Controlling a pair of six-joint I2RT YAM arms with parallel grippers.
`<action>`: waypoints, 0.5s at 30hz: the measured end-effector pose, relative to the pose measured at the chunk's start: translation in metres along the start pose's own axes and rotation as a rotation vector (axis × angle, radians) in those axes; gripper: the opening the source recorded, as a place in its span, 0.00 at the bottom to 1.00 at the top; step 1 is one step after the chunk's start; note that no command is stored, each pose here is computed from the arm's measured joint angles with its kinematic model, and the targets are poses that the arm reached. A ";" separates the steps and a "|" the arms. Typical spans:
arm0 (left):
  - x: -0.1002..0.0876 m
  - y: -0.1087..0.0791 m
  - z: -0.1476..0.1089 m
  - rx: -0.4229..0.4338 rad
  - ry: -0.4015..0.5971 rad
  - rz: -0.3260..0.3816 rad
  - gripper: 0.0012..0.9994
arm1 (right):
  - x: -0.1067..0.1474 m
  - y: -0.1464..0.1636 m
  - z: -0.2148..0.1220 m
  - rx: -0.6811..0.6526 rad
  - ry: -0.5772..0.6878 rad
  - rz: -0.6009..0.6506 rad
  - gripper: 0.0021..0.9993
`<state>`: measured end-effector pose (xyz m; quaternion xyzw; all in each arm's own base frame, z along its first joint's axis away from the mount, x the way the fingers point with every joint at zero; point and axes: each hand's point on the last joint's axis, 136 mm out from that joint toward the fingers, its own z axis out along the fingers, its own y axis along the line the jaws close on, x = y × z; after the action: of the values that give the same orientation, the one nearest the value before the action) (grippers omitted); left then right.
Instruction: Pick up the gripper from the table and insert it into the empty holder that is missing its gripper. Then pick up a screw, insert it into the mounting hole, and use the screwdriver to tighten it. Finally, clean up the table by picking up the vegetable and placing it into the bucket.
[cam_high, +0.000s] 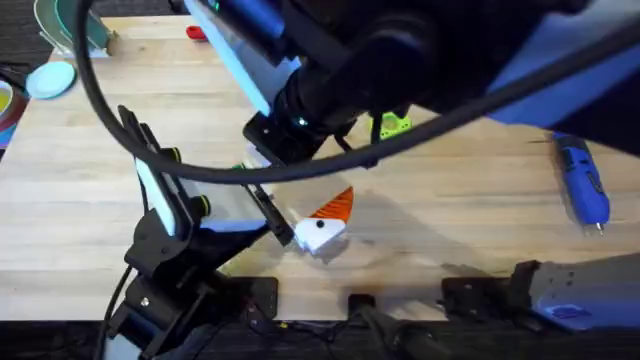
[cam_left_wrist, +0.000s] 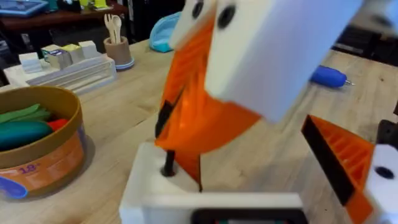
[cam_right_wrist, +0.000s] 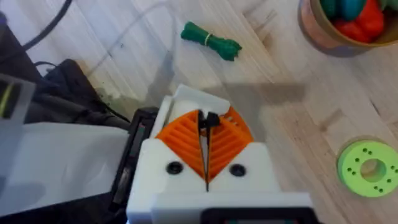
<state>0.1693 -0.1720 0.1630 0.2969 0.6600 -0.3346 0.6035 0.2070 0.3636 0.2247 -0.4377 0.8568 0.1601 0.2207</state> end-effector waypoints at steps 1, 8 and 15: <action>0.000 0.000 0.000 0.000 0.000 0.000 0.99 | 0.001 0.000 0.003 0.001 0.007 0.000 0.00; 0.000 0.000 0.000 0.002 0.000 -0.001 0.99 | 0.003 0.000 0.010 -0.001 0.027 0.001 0.00; 0.000 0.000 0.000 0.001 0.000 -0.001 0.99 | 0.003 0.000 0.010 -0.001 0.025 0.001 0.00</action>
<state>0.1692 -0.1721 0.1629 0.2972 0.6600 -0.3351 0.6031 0.2080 0.3666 0.2144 -0.4394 0.8596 0.1551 0.2097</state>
